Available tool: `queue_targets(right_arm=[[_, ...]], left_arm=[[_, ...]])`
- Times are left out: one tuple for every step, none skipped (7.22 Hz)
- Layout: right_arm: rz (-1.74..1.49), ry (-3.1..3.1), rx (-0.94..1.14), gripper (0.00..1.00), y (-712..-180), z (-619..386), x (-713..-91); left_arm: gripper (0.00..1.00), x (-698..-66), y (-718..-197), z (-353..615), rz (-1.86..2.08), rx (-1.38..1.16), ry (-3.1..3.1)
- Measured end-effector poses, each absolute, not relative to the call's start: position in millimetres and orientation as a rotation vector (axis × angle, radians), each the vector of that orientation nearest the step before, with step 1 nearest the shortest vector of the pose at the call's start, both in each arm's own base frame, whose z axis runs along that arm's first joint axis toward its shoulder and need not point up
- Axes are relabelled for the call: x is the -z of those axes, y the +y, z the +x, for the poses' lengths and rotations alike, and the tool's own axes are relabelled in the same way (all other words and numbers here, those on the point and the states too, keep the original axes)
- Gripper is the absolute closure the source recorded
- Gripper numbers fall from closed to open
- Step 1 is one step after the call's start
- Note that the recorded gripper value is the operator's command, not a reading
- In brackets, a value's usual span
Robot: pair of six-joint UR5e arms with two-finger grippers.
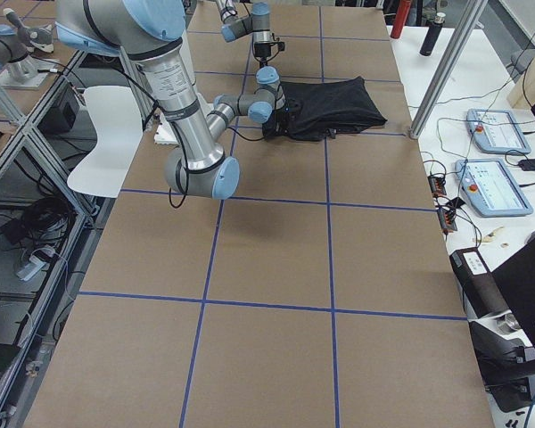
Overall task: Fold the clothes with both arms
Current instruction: 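Hold the shirt's near corners with both grippers, then lift the near edge with both grippers and fold it away from the robot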
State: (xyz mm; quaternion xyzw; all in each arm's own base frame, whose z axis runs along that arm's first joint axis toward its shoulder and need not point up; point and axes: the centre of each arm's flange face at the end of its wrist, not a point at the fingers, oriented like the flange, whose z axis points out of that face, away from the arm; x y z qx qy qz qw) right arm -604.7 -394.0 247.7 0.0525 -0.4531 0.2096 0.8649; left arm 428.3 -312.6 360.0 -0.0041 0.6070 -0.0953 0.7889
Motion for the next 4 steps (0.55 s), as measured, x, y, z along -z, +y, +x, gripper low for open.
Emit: queue_targets(right_arm=[[0.104, -0.964, -0.434, 1.0, -393.4, -598.4, -242.8], [0.09, -0.984, -0.421, 1.0, -384.9, -587.6, -238.2], [0.072, -0.997, -0.398, 1.0, -365.5, -570.7, -232.7], [0.05, -1.004, -0.365, 1.0, -335.0, -549.7, -220.8]], left_arm=[[1.0, -358.7, -312.4, 428.2, -0.009, 0.203, 1.31], [1.0, -355.6, -310.6, 427.6, -0.019, 0.19, 1.317], [1.0, -349.5, -306.2, 425.1, -0.038, 0.163, 1.331], [1.0, -339.7, -300.6, 420.0, -0.054, 0.131, 1.353]])
